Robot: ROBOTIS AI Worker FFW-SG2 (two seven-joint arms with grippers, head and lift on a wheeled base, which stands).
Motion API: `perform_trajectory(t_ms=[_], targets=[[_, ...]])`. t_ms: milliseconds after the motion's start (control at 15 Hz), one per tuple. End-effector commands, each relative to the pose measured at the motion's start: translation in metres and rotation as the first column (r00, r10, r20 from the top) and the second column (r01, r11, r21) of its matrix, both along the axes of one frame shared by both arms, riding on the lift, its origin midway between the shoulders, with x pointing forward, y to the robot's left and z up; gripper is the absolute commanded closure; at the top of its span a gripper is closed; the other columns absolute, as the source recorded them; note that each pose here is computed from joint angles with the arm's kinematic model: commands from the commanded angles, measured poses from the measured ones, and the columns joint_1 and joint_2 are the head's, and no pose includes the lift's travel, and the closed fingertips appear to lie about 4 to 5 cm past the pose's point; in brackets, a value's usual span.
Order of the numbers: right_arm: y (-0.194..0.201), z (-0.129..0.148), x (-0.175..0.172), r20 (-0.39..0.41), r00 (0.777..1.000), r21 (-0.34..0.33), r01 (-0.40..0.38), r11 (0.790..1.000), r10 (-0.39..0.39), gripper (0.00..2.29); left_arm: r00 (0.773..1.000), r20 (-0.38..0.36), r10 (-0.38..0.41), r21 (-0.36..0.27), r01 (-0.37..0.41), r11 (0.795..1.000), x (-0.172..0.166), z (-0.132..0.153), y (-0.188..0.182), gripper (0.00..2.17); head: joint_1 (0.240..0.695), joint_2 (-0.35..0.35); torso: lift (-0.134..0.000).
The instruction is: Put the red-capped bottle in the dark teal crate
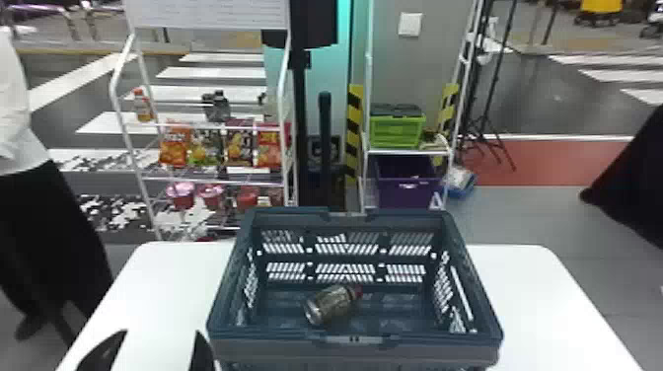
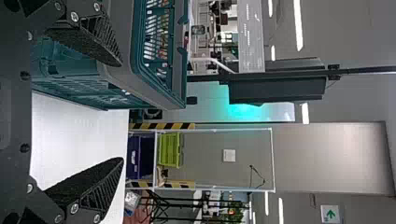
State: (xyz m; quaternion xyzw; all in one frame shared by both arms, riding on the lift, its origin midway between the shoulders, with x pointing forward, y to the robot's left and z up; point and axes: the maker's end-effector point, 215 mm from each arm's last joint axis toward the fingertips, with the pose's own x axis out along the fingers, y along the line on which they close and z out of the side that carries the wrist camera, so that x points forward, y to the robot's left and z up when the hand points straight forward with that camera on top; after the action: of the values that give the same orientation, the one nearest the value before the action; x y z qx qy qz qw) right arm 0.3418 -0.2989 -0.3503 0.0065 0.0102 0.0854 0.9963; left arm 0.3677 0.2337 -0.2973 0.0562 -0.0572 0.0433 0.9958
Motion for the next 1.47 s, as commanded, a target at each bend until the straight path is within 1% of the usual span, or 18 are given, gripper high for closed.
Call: perform_trajectory(t_ms=[0, 200, 467, 733, 1067, 1400], targets=[[0.004, 0.004, 0.001, 0.01, 1.0, 0.005, -0.007, 1.0, 0.007, 0.17, 1.0, 0.003, 0.012, -0.04, -0.012, 0.999, -0.018, -0.005, -0.016, 0.19, 0.499, 0.0, 0.0], [0.006, 0.005, 0.002, 0.015, 1.0, 0.007, -0.012, 1.0, 0.012, 0.17, 1.0, 0.011, 0.017, -0.046, -0.017, 0.999, -0.031, -0.01, -0.017, 0.19, 0.499, 0.0, 0.0], [0.006, 0.006, 0.003, 0.016, 1.0, 0.015, -0.01, 1.0, 0.009, 0.17, 1.0, 0.001, 0.012, -0.051, -0.012, 0.999, -0.036, -0.014, -0.02, 0.19, 0.499, 0.0, 0.0], [0.006, 0.007, 0.004, 0.019, 1.0, 0.02, -0.009, 1.0, 0.008, 0.17, 1.0, 0.027, 0.012, -0.052, -0.011, 0.999, -0.042, -0.007, -0.028, 0.19, 0.499, 0.0, 0.0], [0.008, 0.007, 0.006, 0.021, 1.0, 0.02, -0.017, 1.0, 0.016, 0.17, 0.998, 0.05, 0.029, -0.062, -0.025, 0.998, -0.051, -0.002, -0.026, 0.19, 0.499, 0.0, 0.0], [0.007, 0.004, 0.006, 0.013, 1.0, 0.02, -0.014, 1.0, 0.014, 0.17, 0.998, 0.055, 0.028, -0.064, -0.025, 0.998, -0.053, -0.003, -0.027, 0.19, 0.499, 0.0, 0.0]])
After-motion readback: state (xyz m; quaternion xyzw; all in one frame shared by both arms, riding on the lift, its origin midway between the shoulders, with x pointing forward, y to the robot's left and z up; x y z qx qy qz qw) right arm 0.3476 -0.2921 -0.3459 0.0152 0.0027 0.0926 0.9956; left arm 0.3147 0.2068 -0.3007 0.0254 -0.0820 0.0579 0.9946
